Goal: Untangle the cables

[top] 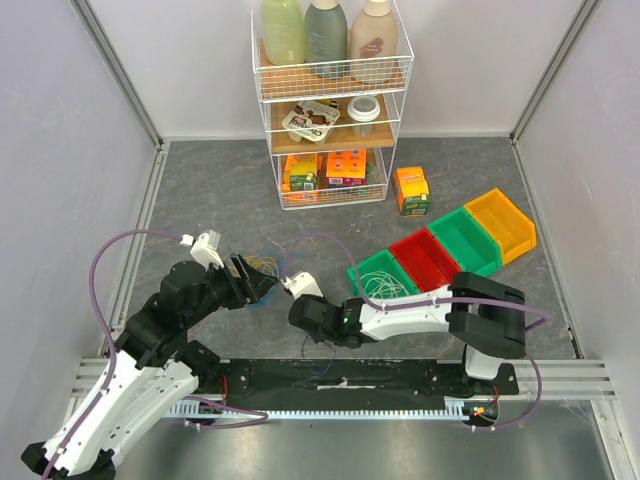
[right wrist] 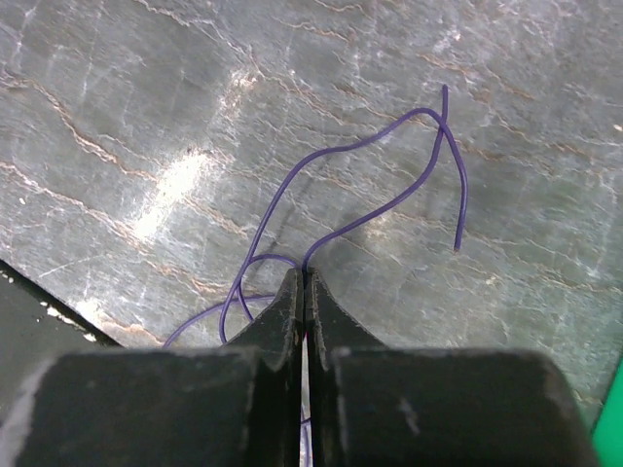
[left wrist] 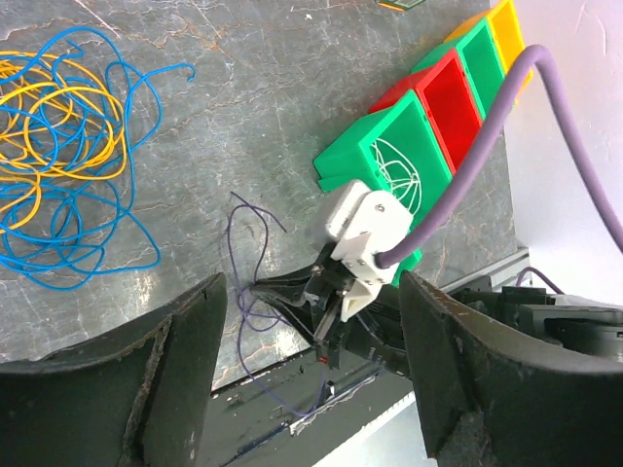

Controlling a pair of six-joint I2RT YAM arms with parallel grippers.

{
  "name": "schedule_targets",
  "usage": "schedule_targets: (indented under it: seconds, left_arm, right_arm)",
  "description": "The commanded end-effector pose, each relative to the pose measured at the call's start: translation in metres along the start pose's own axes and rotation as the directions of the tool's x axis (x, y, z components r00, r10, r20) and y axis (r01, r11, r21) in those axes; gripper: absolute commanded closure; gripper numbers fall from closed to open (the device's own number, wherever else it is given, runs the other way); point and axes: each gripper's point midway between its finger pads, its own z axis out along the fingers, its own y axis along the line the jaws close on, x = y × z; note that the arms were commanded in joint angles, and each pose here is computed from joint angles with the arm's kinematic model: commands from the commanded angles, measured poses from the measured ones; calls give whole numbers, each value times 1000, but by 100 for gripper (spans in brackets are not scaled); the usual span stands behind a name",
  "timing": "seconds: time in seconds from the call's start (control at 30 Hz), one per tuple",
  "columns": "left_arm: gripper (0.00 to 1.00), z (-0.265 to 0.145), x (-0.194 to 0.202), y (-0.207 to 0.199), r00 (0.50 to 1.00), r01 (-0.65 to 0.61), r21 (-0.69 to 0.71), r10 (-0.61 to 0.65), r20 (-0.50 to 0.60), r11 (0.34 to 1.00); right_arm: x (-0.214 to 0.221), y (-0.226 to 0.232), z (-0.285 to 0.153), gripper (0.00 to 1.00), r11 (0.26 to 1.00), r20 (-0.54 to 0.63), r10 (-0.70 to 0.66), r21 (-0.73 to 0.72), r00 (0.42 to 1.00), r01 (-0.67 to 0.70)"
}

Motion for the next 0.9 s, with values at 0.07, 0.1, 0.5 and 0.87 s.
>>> schedule_targets:
  seconds: [0.07, 0.1, 0.5, 0.87]
  left_arm:
    - [24, -5, -12, -8, 999, 15, 12, -16, 41, 1000]
    - [24, -5, -12, -6, 999, 18, 10, -19, 46, 1000]
    - [24, -8, -10, 0, 998, 16, -11, -15, 55, 1000]
    - [23, 0, -7, -3, 1000, 8, 2, -9, 23, 1000]
  right_arm:
    - [-46, -1, -42, 100, 999, 152, 20, -51, 988, -13]
    - [-53, -6, -49, 100, 999, 179, 29, -44, 983, -21]
    - [-148, -109, -177, 100, 975, 526, 170, 36, 834, -221]
    - [-123, -311, -239, 100, 596, 621, 197, 539, 759, -596]
